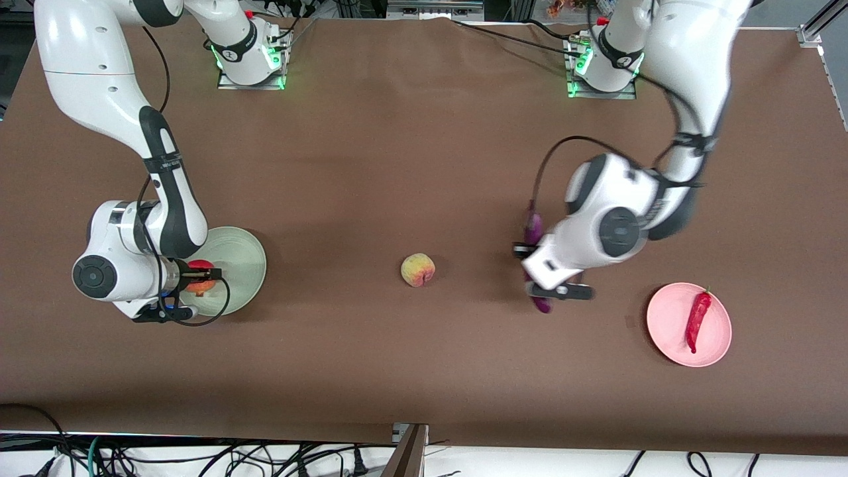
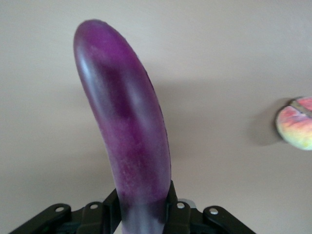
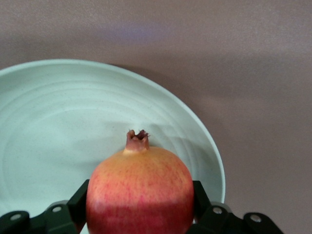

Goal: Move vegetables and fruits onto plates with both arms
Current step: 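Release the pomegranate on the green plate while the left gripper lowers the eggplant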

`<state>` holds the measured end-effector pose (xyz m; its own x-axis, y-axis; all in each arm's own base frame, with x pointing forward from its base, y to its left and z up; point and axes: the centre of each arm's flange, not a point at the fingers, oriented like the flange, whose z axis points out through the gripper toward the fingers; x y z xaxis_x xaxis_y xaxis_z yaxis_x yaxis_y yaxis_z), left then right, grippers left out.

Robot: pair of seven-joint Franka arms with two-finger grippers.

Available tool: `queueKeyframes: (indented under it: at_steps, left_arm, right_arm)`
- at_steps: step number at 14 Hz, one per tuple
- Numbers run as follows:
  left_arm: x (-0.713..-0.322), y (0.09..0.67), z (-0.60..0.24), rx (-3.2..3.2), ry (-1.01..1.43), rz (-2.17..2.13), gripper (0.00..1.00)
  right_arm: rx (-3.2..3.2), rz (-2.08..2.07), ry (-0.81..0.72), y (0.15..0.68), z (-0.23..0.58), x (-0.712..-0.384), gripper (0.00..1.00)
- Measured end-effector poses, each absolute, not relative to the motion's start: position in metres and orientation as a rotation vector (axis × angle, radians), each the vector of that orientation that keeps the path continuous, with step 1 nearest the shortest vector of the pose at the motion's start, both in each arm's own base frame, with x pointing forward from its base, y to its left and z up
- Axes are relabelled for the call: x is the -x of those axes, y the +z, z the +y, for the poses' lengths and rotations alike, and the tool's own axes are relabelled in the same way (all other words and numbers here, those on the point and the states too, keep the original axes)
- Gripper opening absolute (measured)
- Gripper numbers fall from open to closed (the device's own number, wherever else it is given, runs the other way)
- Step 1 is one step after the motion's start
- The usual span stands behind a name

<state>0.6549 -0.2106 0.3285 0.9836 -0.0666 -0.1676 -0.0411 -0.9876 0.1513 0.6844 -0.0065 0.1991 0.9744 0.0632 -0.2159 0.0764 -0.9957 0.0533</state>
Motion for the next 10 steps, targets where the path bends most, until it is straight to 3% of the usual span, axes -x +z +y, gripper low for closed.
queueKeyframes:
  at_steps: [2,7,10]
  left_arm:
    - [-0.674,0.344,-0.130,-2.980,-0.215,-0.094,0.35]
    - [-0.687,0.373,0.036,-2.949,-0.165,-0.262,0.35]
    - [-0.690,0.323,0.085,-3.005,-0.185,-0.428,0.35]
  right_arm:
    - [-3.067,0.114,-0.286,0.215,-0.004,-0.692,0.99]
    - [-3.091,0.230,-0.150,0.306,0.057,-0.714,1.00]
    - [-3.109,0.209,-0.100,0.322,0.130,-0.710,1.00]
